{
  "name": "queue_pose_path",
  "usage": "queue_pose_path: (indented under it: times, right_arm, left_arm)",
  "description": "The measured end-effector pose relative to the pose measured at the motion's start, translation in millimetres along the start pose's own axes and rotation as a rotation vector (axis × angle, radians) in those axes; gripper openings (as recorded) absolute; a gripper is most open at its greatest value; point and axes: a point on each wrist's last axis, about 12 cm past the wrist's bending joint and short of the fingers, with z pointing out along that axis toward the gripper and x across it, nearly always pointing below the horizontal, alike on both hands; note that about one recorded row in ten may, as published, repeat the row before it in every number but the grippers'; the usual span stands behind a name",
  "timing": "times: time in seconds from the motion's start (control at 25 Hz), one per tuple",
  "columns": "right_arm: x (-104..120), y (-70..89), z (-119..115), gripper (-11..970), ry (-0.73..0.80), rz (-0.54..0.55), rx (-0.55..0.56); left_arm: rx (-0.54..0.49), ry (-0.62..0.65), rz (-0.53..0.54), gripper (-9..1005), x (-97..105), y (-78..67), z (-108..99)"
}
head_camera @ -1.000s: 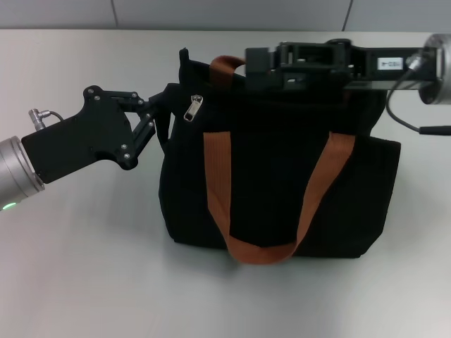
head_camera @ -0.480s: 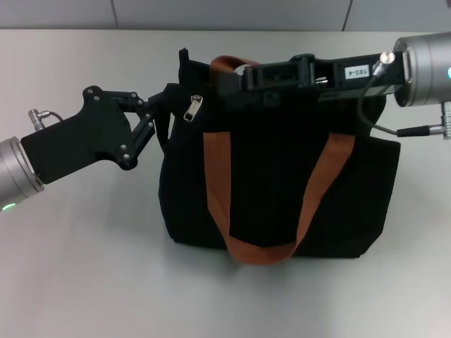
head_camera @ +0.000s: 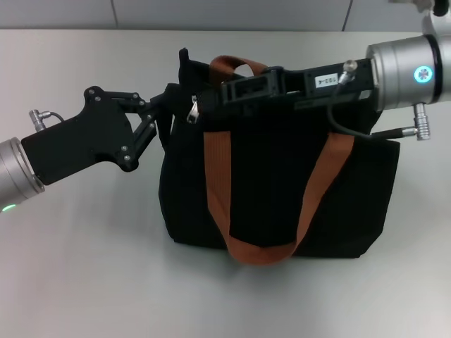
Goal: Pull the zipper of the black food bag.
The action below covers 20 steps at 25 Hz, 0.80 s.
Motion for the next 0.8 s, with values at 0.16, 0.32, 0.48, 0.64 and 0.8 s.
queue_pose_path:
  times: [0.16, 0.32, 0.48, 0.64, 0.8]
  right_arm:
    - [-2, -1.8, 3, 500, -0.001, 0.007, 0.022]
    - [-4, -2.4, 4, 501, -0.008, 0.004, 0.034]
    - [-6, -1.9, 5, 501, -0.009, 0.002, 0.037]
    - [-7, -1.3, 4, 501, -0.011, -0.002, 0.038]
    - [-7, -0.6, 4, 501, -0.008, -0.009, 0.035]
  left_arm:
    - [0.006, -0.005, 0.0, 25, -1, -0.7, 0]
    - [0.013, -0.012, 0.001, 25, -1, -1.2, 1]
    - [0.024, -0.03, -0.001, 26, -4, -1.5, 1]
    - [0.03, -0.051, -0.027, 27, -8, 1.7, 5]
    - [0.024, -0.059, -0.051, 27, -11, 6.7, 8]
